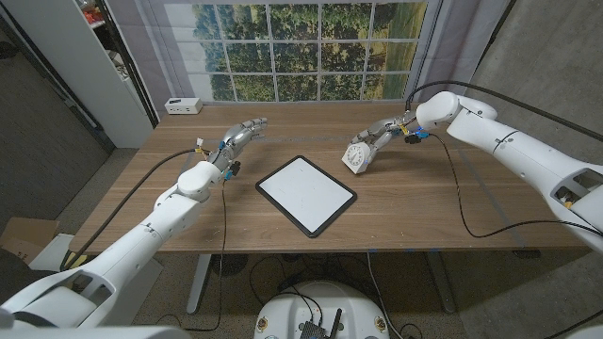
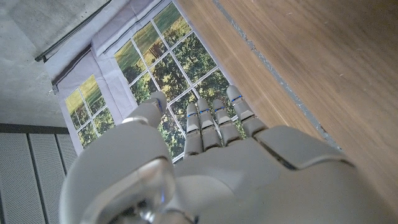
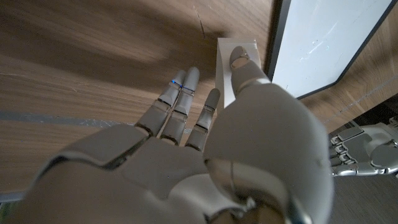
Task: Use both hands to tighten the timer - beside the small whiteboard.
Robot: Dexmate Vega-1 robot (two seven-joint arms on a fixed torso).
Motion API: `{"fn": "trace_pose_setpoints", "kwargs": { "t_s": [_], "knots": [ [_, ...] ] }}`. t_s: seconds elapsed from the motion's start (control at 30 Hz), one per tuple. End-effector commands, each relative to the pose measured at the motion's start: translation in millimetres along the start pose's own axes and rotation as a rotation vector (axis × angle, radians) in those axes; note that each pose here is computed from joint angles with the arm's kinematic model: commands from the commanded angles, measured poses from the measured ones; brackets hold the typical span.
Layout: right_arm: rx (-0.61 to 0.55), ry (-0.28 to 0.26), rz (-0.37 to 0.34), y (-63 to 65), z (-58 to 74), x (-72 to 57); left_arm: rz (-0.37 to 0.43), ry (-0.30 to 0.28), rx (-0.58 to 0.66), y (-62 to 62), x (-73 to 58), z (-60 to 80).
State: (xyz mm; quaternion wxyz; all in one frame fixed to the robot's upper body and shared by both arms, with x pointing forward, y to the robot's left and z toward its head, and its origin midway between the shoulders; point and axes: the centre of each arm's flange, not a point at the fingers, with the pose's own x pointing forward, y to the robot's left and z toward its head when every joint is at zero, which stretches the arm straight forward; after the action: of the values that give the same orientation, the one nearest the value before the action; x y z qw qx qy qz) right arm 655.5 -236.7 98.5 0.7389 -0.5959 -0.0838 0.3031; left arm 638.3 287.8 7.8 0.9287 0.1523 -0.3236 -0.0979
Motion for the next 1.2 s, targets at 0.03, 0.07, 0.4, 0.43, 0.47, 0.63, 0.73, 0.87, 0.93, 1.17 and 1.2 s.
{"fn": "trace_pose_setpoints", "kwargs": {
  "t_s": [0.03,0.07,0.4,0.43,0.47,0.63,0.73,0.87,0.93,1.17,1.2],
  "knots": [
    [0.189,-0.046,-0.068,-7.3,8.4,-9.5,-0.029,-0.062,0.133,-5.8,0.8,22.2],
    [0.204,-0.049,-0.071,-7.4,9.2,-9.7,-0.029,-0.065,0.143,-6.2,0.7,23.7],
    [0.384,-0.109,-0.086,-7.6,19.3,-11.4,-0.062,-0.123,0.173,-13.2,6.7,37.5],
    [0.385,-0.109,-0.087,-7.6,19.3,-11.4,-0.062,-0.124,0.174,-13.2,6.7,37.5],
    [0.404,-0.115,-0.086,-7.4,23.2,-11.5,-0.065,-0.136,0.194,-15.1,7.9,40.7],
    [0.41,-0.122,-0.113,-6.3,36.3,-12.6,-0.069,-0.171,0.212,-18.8,10.9,47.6],
    [0.414,-0.128,-0.114,-4.8,41.8,-10.3,-0.074,-0.191,0.23,-20.9,12.1,52.3],
    [0.409,-0.146,-0.104,-4.3,49.9,-7.0,-0.078,-0.221,0.262,-24.8,14.1,59.4],
    [0.41,-0.155,-0.099,-4.6,53.9,-5.7,-0.082,-0.236,0.274,-26.6,15.2,62.2],
    [0.405,-0.171,-0.083,-5.6,63.8,0.0,-0.093,-0.274,0.289,-31.6,17.9,67.3],
    [0.405,-0.173,-0.082,-5.5,64.9,0.7,-0.092,-0.277,0.289,-32.2,18.1,67.6]
  ]
}}
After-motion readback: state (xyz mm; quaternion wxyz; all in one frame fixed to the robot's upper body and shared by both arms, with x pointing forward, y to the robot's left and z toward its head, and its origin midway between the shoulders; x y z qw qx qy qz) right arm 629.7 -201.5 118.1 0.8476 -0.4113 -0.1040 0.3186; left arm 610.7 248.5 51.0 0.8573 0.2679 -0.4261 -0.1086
